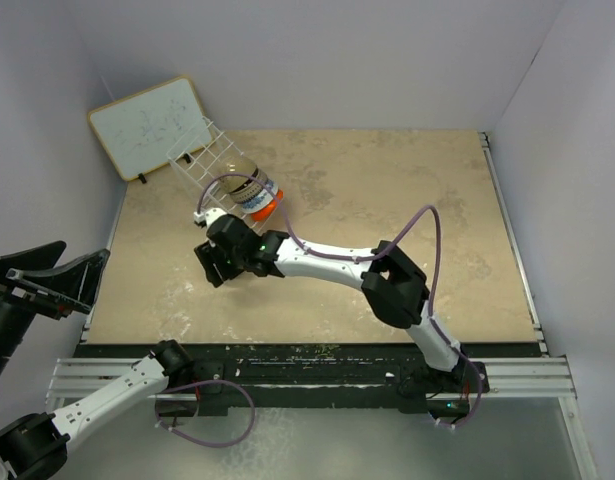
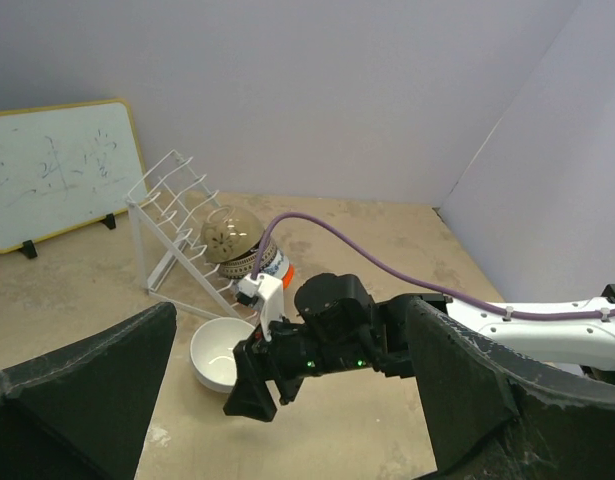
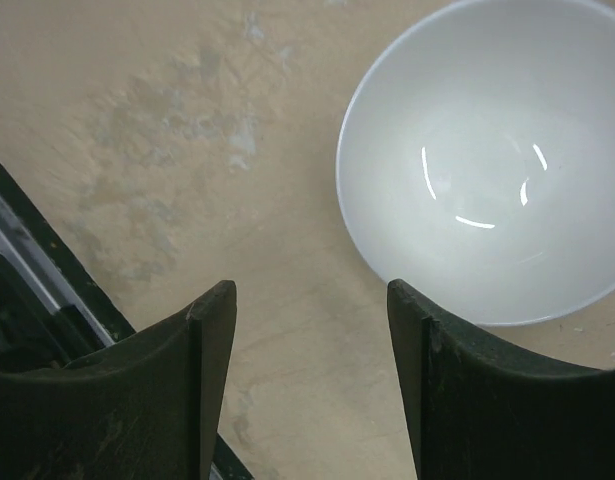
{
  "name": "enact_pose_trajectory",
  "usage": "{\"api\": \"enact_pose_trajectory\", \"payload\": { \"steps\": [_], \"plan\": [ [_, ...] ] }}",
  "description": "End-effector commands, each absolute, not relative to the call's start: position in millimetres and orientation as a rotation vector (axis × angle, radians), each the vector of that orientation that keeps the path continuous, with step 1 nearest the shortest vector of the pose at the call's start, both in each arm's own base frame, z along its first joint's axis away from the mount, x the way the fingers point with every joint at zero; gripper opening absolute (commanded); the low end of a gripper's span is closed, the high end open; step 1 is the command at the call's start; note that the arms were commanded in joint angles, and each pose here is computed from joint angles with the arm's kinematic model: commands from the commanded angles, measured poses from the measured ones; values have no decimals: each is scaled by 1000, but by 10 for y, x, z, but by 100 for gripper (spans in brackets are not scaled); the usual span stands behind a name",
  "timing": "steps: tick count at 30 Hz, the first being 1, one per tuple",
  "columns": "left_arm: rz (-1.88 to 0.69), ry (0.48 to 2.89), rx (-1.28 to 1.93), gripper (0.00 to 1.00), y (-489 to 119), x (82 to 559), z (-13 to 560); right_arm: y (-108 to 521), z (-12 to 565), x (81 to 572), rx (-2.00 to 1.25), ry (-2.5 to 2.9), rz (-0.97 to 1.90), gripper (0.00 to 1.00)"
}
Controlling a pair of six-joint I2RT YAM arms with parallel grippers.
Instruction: Load the bowls into the dish rack
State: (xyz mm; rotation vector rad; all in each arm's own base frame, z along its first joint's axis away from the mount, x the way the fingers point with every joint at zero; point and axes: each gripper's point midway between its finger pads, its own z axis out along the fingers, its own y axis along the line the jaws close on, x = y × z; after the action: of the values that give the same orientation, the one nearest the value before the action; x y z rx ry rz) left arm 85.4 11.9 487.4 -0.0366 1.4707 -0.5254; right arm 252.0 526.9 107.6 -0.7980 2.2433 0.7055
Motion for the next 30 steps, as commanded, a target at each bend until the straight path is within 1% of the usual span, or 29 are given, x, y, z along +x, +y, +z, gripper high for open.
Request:
{"api": "enact_pose_trajectory", "payload": {
  "steps": [1, 9, 13, 19, 30],
  "plan": [
    [-525, 1474, -54, 99, 131, 875, 4900, 5206, 1187, 2579, -903, 2199, 608, 64],
    [-525, 1470, -62, 99, 172, 850, 4867, 5223, 1056, 2732, -989, 2132, 487, 63],
    [-517, 1477, -70, 99, 210, 837, 4839, 5240, 1278, 2674, -1034, 2060, 488, 60],
    [-512, 1471, -84, 99, 265, 823, 4836, 5291, 1630, 2637, -1051, 1960, 487, 60],
    [-509, 1477, -94, 99, 271, 843, 4827, 5480, 1275, 2907, -1192, 1889, 313, 58]
  ]
}}
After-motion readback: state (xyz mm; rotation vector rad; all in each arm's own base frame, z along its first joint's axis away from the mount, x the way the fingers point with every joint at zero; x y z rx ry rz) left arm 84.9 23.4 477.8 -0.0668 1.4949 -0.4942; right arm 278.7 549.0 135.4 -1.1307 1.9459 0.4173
